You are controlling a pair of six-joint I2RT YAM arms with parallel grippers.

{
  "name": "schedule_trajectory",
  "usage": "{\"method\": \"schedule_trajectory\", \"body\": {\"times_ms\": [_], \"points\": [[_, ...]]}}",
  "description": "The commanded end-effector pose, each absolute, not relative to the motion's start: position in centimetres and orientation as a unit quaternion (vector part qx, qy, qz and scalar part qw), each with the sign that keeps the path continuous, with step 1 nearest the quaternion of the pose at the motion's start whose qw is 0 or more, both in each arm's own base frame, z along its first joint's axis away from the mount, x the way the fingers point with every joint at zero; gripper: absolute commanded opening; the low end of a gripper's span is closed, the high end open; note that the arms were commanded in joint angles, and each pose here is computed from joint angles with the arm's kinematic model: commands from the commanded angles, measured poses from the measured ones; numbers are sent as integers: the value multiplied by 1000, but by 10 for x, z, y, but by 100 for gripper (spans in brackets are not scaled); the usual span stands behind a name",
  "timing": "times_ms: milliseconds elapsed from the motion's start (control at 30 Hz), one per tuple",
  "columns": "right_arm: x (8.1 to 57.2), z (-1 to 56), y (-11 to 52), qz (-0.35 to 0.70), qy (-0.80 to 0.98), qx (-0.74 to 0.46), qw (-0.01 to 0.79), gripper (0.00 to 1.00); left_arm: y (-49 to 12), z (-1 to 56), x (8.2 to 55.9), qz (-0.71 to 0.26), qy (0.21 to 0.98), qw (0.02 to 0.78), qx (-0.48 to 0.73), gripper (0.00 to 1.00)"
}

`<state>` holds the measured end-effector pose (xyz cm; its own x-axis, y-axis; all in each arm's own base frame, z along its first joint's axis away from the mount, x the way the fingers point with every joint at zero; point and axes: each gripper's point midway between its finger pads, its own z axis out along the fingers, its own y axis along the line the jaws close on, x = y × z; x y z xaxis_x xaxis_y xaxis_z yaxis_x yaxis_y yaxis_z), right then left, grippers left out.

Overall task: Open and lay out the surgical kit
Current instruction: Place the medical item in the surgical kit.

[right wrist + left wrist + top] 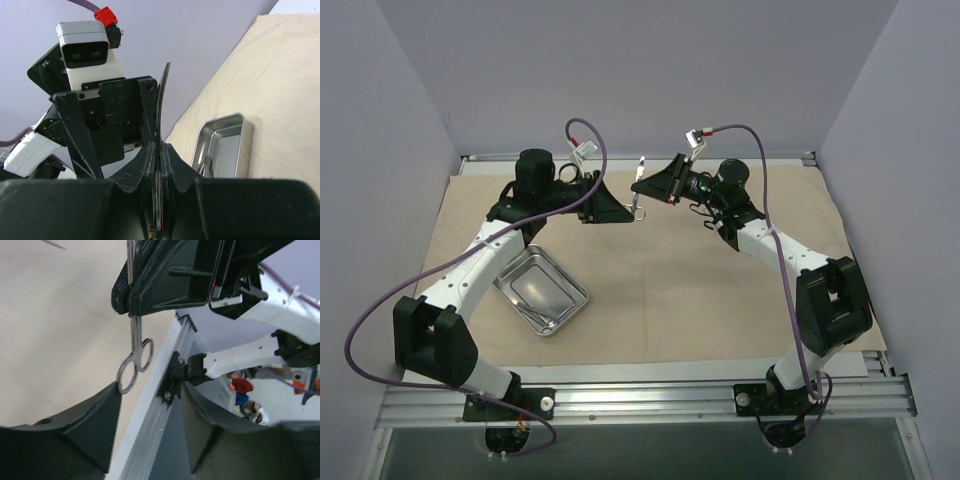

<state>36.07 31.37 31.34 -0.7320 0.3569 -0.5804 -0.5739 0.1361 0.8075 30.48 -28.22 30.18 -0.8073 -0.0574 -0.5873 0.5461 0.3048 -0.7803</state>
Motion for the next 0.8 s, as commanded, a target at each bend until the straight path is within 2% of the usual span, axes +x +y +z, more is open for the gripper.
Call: {"method": "schedule_trajectory", "body": {"times_ms": [0,200,300,400,433,467,533,567,600,667,700,767], "points": [[339,355,310,675,615,-127,388,0,-290,314,303,-591,736,273,185,55],[336,357,310,680,613,-128,382,0,-290,308,302,-592,741,265,173,25],[336,356,310,680,615,-128,379,0,-289,305,303,-589,746,262,165,3],[335,356,310,680,617,-126,377,2,-289,302,303,-587,750,259,163,2],[335,351,310,675,629,-119,367,10,-288,297,302,-581,758,252,157,2],[338,348,308,661,636,-129,378,26,-286,294,302,-571,762,257,163,2],[341,328,303,618,688,-114,362,43,-282,289,299,-557,777,248,158,2],[346,329,301,573,693,-163,406,61,-280,289,297,-551,778,253,165,2],[345,300,291,519,751,-148,380,63,-278,287,295,-546,783,249,164,2],[348,285,276,416,772,-237,418,65,-274,279,287,-535,795,234,165,2],[336,276,269,376,798,-258,394,65,-272,275,283,-532,800,225,163,2],[341,269,246,269,813,-301,421,65,-270,272,273,-534,803,209,163,2]]}}
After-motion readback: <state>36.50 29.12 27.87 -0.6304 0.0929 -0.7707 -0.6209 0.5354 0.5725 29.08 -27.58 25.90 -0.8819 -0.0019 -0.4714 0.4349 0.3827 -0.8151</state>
